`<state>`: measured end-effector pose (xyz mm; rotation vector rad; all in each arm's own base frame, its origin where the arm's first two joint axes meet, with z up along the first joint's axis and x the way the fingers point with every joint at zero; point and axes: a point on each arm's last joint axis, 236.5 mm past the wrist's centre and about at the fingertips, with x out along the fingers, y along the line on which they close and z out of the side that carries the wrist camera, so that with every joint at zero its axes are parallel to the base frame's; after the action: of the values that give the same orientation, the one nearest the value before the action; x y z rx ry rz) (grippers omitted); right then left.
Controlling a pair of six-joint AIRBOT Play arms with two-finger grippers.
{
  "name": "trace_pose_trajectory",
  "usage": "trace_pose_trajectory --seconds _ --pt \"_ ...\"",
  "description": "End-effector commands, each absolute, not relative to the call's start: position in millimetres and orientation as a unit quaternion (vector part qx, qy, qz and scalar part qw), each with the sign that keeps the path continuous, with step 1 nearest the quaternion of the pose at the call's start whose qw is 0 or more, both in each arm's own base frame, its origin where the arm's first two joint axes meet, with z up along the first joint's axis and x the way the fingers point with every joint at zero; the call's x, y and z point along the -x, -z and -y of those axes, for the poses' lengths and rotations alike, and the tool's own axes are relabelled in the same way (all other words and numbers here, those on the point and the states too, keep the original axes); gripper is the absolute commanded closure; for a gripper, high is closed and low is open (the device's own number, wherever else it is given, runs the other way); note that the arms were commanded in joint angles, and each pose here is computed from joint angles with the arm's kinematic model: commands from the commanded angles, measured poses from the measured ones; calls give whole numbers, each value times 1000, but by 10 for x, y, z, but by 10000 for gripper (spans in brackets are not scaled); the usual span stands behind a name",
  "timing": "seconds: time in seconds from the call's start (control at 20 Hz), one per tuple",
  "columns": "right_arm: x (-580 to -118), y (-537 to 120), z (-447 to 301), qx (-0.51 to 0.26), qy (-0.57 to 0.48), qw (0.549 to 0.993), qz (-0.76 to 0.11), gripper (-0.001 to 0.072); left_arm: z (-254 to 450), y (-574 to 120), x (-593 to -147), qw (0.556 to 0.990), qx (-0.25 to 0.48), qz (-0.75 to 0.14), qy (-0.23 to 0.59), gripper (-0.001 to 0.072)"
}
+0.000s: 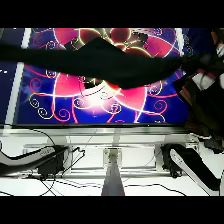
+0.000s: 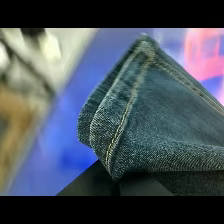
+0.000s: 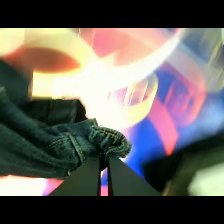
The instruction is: Fold the clothes and pants, and hang the long-sleeved shirts on hangers.
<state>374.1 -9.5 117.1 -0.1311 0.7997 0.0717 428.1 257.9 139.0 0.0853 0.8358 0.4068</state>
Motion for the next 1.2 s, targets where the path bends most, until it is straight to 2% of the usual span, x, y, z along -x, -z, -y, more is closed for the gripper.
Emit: trace_pose_trajectory --seconds 0.0,0.15,0.25,0.35,0.5,0.75,0.95,1.0,1.05,1.1,1.15 --pt "-2774 -23 7 38 -61 800 -596 687 -2470 -59 -3474 804 7 -570 -171 694" --pt "-2208 460 -21 33 -72 734 -674 686 -2475 716 -2792 746 21 -644 -166 694" --pt "-2100 531 -16 52 -90 720 -686 687 -2625 937 -2419 708 10 -683 -177 694" --pt "-2129 498 -9 66 -101 722 -681 686 -2803 961 -2241 693 1 -695 -193 694" --pt "-2096 428 -12 75 -112 714 -687 686 -3043 899 -2089 681 -28 -700 -214 694" --pt "-1696 386 1 125 -182 644 -732 686 -3212 850 -2136 689 -74 -690 -208 693" --pt "-1658 380 -3 126 -187 638 -736 685 -3234 872 -2175 694 -77 -685 -208 693" --pt "-1656 379 -4 125 -187 638 -737 643 -3232 889 -2175 693 -77 -686 -207 689" --pt "-1646 379 -4 125 -187 636 -738 370 -3232 904 -2177 693 -77 -687 -206 645" --pt "-1641 377 -4 125 -188 635 -739 53 -3232 909 -2176 693 -77 -687 -206 373" --pt "-1645 378 -2 125 -187 636 -738 4 -3240 907 -2189 694 -78 -685 -207 31"
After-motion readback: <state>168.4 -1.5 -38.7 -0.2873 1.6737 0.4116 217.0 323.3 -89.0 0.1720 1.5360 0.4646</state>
